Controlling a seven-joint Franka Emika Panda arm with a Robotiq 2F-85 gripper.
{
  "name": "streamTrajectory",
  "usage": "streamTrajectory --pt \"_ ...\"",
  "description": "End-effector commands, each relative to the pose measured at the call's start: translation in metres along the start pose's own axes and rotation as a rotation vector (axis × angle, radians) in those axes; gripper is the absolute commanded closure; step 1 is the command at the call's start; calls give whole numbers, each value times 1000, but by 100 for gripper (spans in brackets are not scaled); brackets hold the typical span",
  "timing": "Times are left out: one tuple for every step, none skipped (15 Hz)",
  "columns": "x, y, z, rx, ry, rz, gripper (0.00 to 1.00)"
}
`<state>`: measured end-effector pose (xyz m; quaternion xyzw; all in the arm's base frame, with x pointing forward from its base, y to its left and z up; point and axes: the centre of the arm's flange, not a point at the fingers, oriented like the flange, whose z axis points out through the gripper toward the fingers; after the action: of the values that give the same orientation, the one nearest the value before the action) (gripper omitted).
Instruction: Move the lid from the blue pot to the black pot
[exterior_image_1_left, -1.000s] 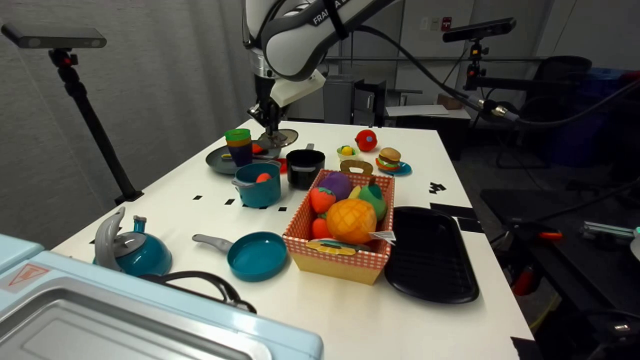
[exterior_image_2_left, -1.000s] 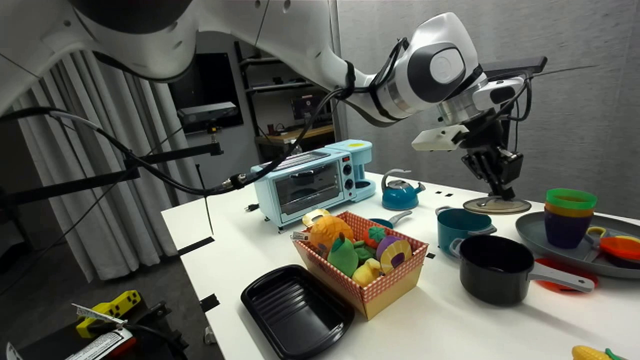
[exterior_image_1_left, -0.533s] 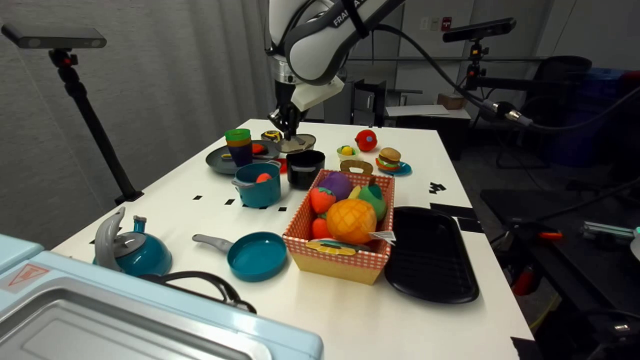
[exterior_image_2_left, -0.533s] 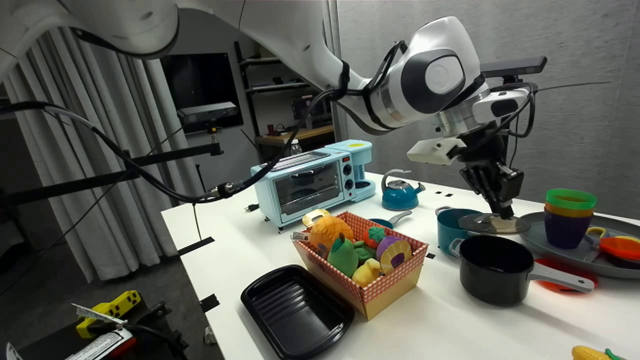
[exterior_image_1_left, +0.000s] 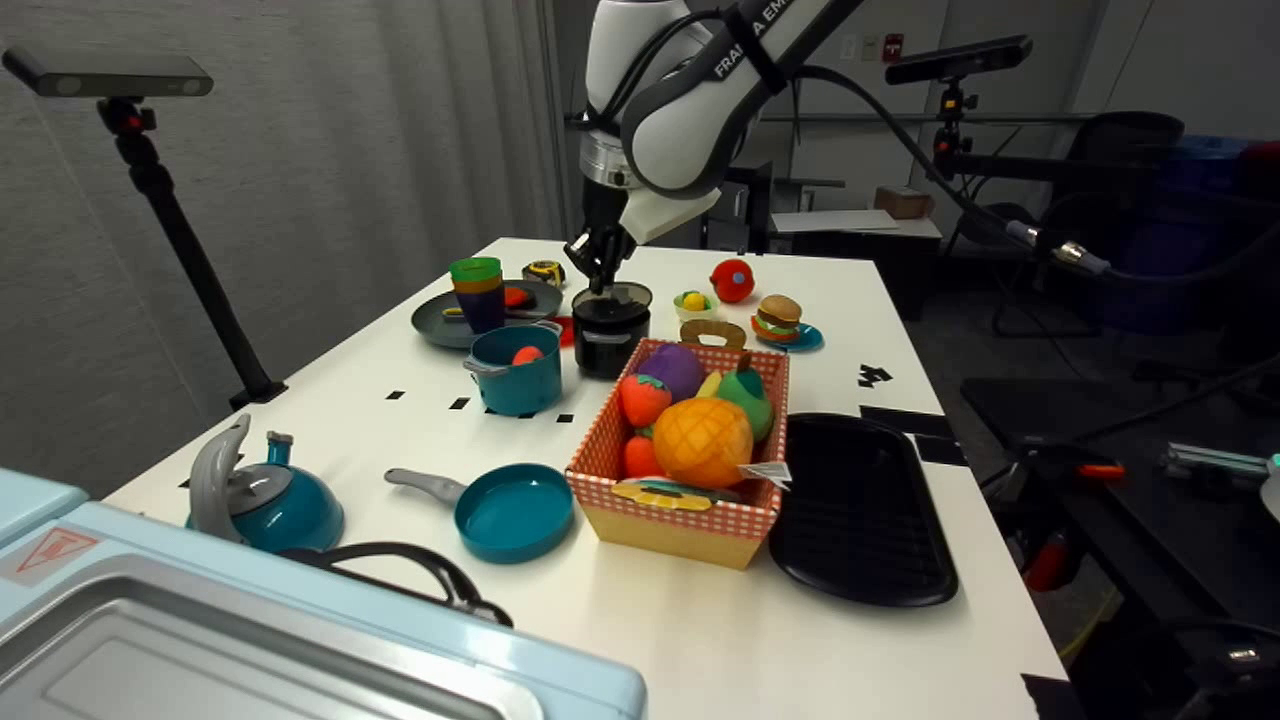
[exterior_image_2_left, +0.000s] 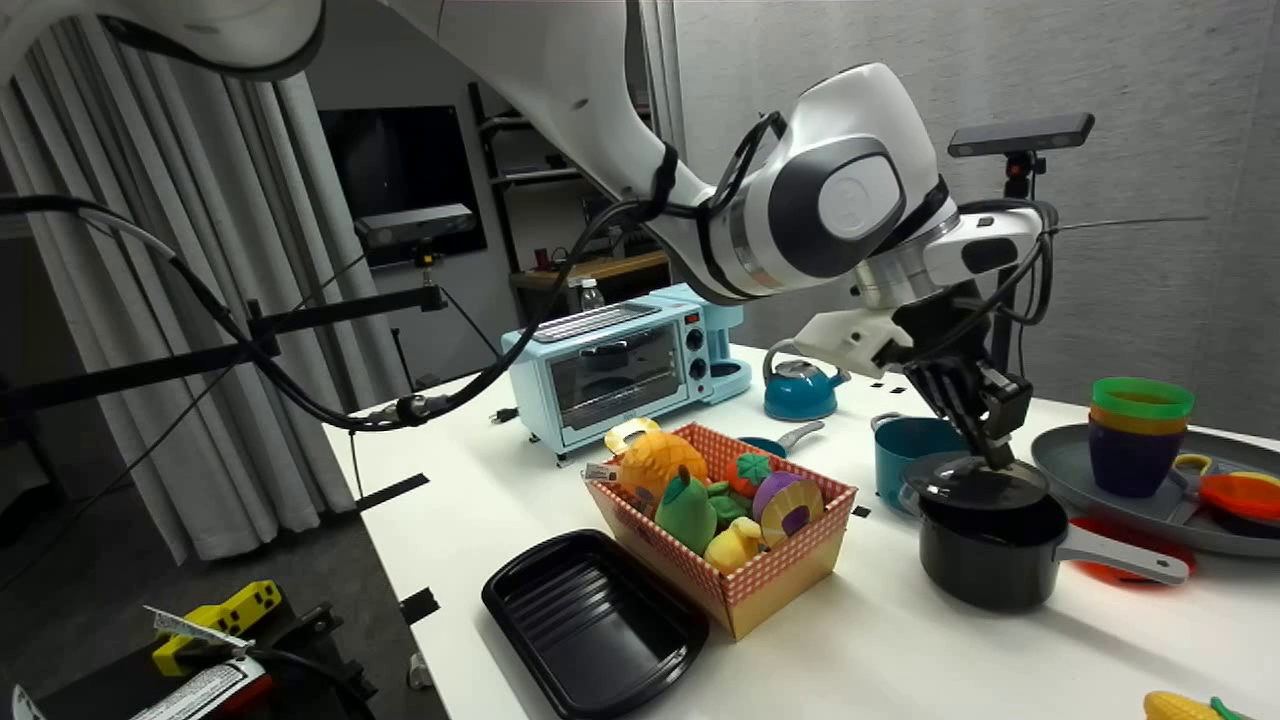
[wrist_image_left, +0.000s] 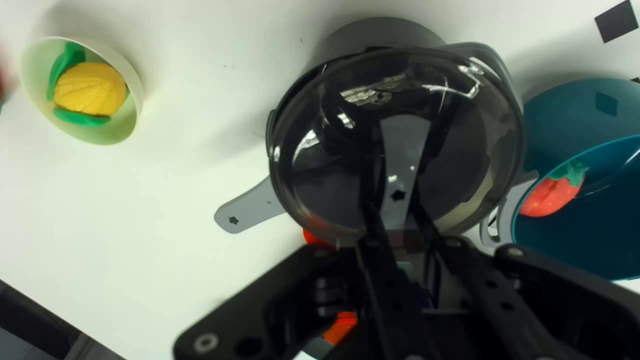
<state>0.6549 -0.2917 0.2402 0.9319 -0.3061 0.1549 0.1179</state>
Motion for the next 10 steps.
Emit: streamTrajectory --pt "-16 6 -7 47 49 0 96" --pt "-17 5 -5 50 64 -1 96" --pt "-17 4 -3 52 74 -1 96" --pt "-17 4 -1 52 81 0 96" --pt "-17 4 0 52 86 2 96" --pt "-16 4 2 51 88 8 96" --pt "-15 5 3 52 88 14 96" --pt "-14 6 4 51 86 22 96" --pt "-13 7 6 50 83 30 96" --pt "-12 9 7 48 82 38 96"
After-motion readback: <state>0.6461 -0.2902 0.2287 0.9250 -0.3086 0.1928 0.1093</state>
